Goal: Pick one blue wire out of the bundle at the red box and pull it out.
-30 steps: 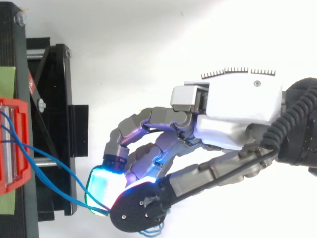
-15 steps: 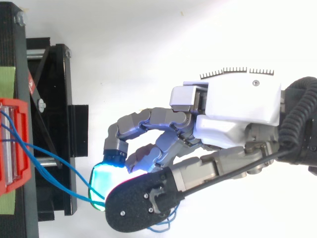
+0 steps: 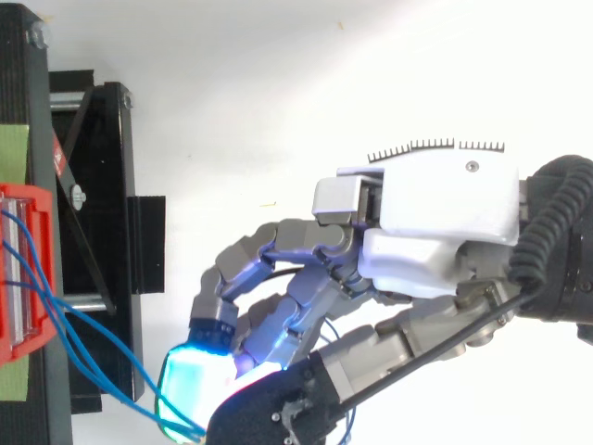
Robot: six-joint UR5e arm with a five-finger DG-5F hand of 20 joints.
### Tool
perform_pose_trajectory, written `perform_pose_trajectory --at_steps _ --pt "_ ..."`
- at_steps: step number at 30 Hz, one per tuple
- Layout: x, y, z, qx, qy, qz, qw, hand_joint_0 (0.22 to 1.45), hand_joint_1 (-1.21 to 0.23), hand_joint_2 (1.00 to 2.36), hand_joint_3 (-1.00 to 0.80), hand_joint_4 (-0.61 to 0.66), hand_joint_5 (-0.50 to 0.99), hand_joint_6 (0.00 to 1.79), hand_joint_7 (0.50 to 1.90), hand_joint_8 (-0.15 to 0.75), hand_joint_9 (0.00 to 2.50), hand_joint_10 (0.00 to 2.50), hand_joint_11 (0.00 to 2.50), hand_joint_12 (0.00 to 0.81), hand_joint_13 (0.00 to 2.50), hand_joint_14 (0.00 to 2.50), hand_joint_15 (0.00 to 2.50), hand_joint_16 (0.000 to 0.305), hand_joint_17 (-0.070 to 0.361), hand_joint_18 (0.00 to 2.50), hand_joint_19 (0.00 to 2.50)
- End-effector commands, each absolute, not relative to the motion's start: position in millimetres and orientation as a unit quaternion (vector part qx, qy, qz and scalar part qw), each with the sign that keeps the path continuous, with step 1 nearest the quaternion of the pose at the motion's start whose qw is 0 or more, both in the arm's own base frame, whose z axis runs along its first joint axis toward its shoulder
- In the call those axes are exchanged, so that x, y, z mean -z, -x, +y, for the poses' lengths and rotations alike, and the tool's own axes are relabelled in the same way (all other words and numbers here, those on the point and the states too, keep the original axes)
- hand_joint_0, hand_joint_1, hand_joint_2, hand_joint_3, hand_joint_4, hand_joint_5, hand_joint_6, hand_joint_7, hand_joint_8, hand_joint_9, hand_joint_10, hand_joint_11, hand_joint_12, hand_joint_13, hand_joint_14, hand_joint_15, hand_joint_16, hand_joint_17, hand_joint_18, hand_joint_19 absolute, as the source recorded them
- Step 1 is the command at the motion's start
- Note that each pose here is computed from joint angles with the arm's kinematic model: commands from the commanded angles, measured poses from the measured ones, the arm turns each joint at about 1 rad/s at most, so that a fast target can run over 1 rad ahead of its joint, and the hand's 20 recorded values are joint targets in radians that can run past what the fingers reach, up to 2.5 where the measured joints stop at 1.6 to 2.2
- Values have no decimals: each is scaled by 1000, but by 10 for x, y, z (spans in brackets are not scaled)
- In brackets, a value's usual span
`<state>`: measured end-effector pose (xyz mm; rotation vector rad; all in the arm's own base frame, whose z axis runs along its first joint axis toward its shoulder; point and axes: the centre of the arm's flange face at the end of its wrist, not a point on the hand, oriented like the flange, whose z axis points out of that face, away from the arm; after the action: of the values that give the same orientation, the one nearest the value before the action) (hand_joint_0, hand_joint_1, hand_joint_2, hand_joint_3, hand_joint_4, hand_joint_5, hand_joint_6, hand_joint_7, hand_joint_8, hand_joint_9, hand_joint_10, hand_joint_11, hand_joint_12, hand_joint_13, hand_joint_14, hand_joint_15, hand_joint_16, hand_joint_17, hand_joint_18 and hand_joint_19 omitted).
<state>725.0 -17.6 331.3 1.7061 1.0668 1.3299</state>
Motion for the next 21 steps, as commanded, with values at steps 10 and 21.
perform_pose_trajectory --at_steps 10,21 --pt "-3312 -7257 -158 -526 -660 412 343 588 -716 1015 -234 170 -183 879 718 246 915 27 707 385 506 16 364 62 139 480 660" --pt "-3059 -7162 -207 -509 -673 419 335 480 -508 1002 -472 264 -102 502 1155 271 903 22 551 423 507 16 354 70 157 484 664"
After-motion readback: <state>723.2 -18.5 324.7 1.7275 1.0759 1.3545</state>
